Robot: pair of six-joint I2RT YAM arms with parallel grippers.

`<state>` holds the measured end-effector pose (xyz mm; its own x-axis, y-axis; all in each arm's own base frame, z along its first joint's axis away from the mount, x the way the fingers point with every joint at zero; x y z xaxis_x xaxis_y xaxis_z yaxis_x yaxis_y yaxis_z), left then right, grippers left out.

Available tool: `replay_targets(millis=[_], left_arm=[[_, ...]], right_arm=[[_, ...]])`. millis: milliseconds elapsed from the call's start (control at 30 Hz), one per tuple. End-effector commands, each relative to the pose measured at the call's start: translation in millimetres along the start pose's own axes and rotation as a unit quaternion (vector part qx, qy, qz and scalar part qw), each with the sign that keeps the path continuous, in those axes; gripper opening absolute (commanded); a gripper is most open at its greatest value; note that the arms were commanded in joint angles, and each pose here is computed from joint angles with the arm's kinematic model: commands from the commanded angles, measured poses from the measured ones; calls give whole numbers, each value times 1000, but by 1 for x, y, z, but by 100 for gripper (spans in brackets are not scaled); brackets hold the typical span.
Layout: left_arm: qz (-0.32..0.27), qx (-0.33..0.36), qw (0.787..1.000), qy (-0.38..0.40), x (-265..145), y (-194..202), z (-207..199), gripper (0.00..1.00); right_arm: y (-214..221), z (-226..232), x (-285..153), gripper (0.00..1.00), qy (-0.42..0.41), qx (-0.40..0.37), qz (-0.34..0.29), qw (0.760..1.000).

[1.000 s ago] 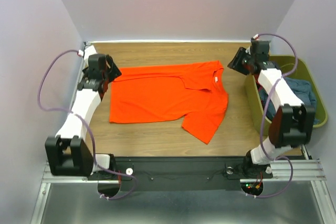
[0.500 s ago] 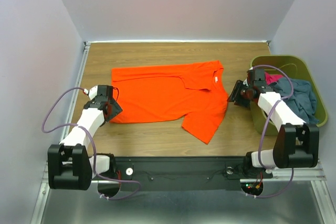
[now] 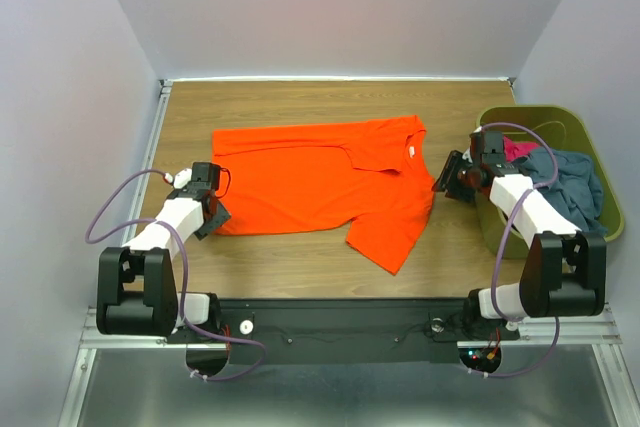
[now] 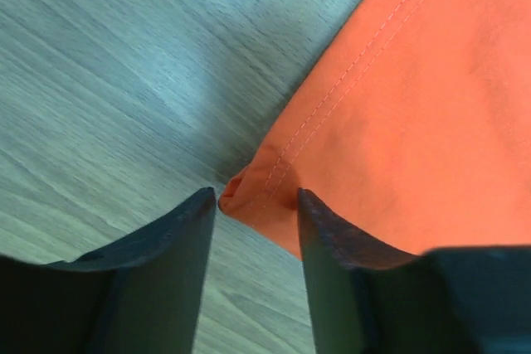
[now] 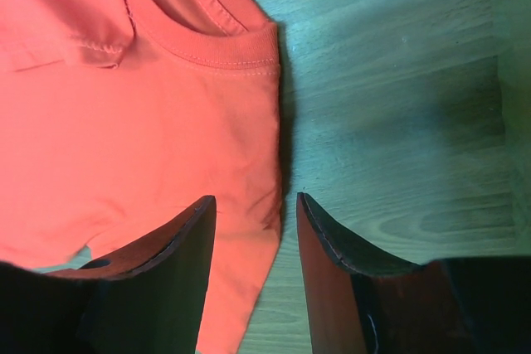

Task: Fold and stack the t-shirts
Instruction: Fold the tshirt

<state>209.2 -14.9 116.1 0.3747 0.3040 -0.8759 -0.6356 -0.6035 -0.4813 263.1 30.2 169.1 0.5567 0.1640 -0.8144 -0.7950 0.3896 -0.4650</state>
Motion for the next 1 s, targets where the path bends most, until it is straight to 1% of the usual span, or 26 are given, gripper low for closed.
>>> replay_targets(millis=[0,100,133,200,233,333,467,500,633,667,800,867,933,967], left_arm=[[5,1,1000,-1,6,6,0,47],[6,1,1000,5,8,7,-1,34],[7,3,1000,5,7,7,-1,26],[6,3,1000,10,8,7,-1,16],[6,4,1000,13,7,7,-2,14],[5,5,1000,22,8,8,-2,13],[4,7,999,33,9,8,-3,12],[5,9,999,34,9,8,-4,11],[3,10,999,39,9,9,-4,9],[3,10,999,40,9,9,-4,6],[2,12,999,43,9,9,-5,4],[0,12,999,44,8,9,-5,4],[-1,12,999,47,7,9,-5,0],[-2,11,999,47,7,9,-6,0]], right_arm=[[9,-4,7,50,7,27,23,999],[8,-4,9,50,14,30,21,999],[9,-5,10,50,19,33,23,999],[11,-7,13,50,28,40,26,998],[10,-8,13,50,32,41,23,998],[6,8,10,50,37,10,5,999],[-14,27,-6,50,45,-8,-49,998],[-23,32,-12,50,50,-14,-70,996],[-30,42,-26,50,55,-25,-96,994],[-29,43,-27,50,56,-23,-95,994],[-13,37,-21,50,63,-6,-68,996],[-4,33,-17,47,65,8,-56,996],[9,27,-10,46,74,26,-37,996],[14,24,-6,46,78,31,-29,996]])
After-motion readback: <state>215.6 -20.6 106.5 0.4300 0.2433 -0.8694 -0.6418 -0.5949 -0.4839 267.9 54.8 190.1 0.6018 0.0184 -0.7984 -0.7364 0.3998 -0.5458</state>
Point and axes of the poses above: each gripper's point midway between its finger pads, its own x axis out along the fingers, its own z axis along the line the jaws close on, y = z × x, the point moved 10 cm from there along -x, back along the fingers, and after that the axes turned 2 degrees about -x, right-handed, at the moved point
